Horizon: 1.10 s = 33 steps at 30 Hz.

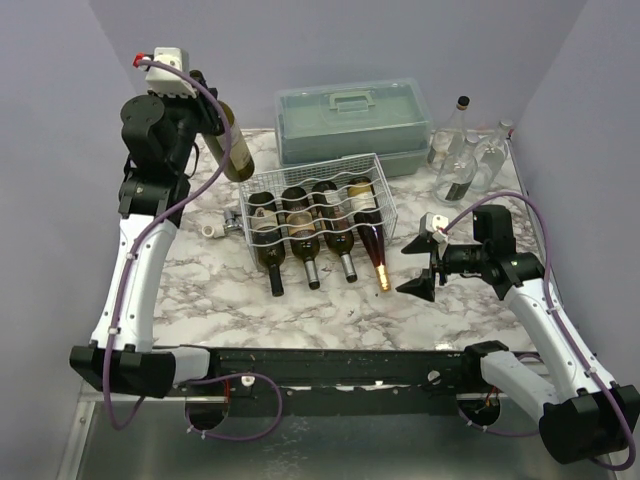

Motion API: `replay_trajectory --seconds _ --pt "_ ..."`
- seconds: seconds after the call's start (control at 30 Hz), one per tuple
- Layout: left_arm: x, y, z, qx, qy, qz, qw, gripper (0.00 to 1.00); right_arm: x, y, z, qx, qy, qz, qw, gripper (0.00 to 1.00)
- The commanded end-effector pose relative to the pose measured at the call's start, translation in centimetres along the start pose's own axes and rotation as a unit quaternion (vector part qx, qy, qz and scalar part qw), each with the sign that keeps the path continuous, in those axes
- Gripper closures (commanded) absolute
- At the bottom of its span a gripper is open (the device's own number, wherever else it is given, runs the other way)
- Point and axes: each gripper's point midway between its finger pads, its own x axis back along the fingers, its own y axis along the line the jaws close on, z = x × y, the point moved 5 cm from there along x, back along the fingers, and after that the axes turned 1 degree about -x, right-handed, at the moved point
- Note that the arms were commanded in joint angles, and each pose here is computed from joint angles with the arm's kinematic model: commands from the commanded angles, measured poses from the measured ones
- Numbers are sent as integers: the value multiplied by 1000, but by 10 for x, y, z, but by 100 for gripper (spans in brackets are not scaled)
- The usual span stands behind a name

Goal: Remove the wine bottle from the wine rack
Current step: Place the wine bottle at the corner of the board.

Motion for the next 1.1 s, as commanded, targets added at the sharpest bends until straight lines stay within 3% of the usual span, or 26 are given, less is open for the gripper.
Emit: replay_trajectory --seconds 0.0,0.5,1.07 --pt "-10 13 -73 -7 -137 -34 990 100 -1 1 4 -1 -1 -5 1000 1" --pt "-97 50 -39 -34 -127 -66 989 100 -3 -7 13 -18 23 0 1000 1" --pt "-197 69 40 -66 -120 -40 990 100 -9 -17 29 -52 59 -2 997 1"
